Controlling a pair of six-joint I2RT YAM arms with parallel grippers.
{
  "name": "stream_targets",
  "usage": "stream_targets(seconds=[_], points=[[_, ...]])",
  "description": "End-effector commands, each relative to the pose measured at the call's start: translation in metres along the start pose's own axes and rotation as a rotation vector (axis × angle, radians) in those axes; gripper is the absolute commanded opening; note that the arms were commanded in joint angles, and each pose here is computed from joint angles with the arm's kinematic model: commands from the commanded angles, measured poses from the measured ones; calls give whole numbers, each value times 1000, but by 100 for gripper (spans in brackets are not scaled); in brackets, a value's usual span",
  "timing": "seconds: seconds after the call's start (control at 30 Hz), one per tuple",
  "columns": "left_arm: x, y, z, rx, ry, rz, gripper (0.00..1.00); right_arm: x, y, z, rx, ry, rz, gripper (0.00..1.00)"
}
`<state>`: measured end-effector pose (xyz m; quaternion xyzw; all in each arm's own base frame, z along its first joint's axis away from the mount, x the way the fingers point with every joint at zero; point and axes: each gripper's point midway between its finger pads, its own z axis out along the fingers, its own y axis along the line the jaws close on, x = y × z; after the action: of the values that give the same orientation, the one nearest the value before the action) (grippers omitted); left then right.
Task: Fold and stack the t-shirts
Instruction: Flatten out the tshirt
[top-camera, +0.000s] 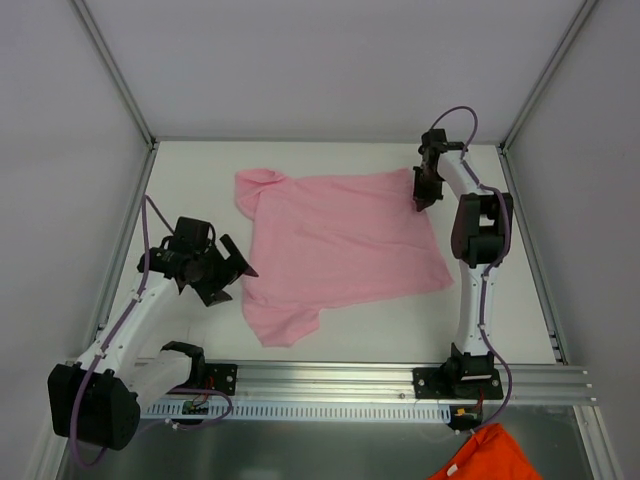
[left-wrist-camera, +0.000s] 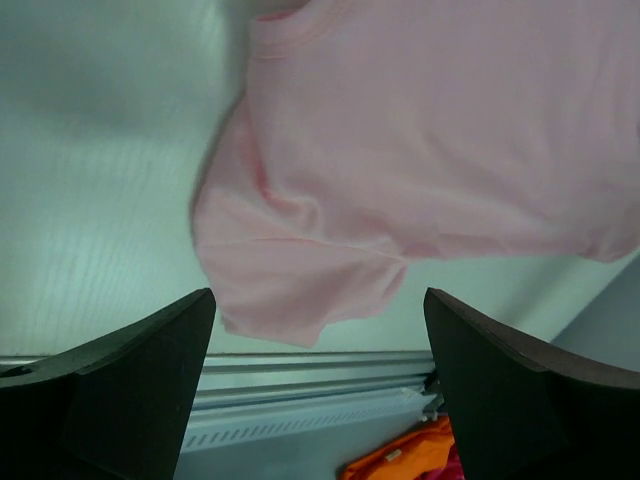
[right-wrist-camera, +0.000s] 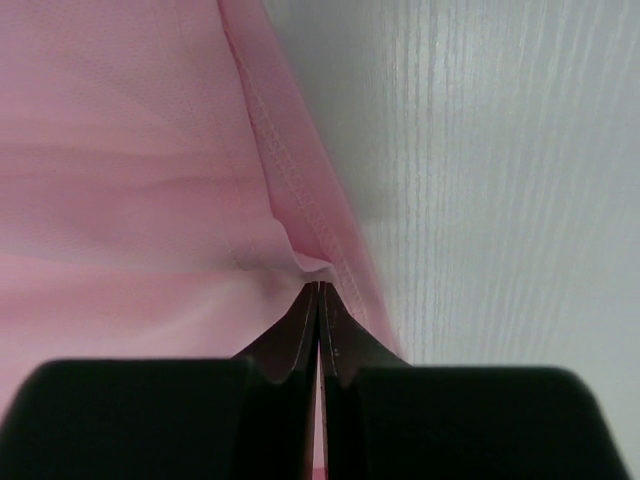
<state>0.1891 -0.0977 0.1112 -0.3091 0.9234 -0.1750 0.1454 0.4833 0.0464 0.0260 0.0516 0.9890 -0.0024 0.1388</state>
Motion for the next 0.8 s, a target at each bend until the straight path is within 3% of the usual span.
stream_targets(seconds=[0.0, 0.17, 0.33, 0.57, 0.77], points=[[8, -55, 6, 276, 90, 62, 88, -31, 8, -52, -33, -149, -24, 1], [10, -90, 13, 427, 127, 151, 87, -19, 9, -62, -26, -137, -46, 1], [16, -108, 40, 456, 185, 187, 87, -9, 16, -68, -13, -125, -89, 1], [38, -81, 88, 271, 297, 149, 86, -6, 24, -83, -49, -125, -89, 1], [37, -48, 104, 74, 269, 120, 85, 4, 23, -90, -57, -100, -114, 1]])
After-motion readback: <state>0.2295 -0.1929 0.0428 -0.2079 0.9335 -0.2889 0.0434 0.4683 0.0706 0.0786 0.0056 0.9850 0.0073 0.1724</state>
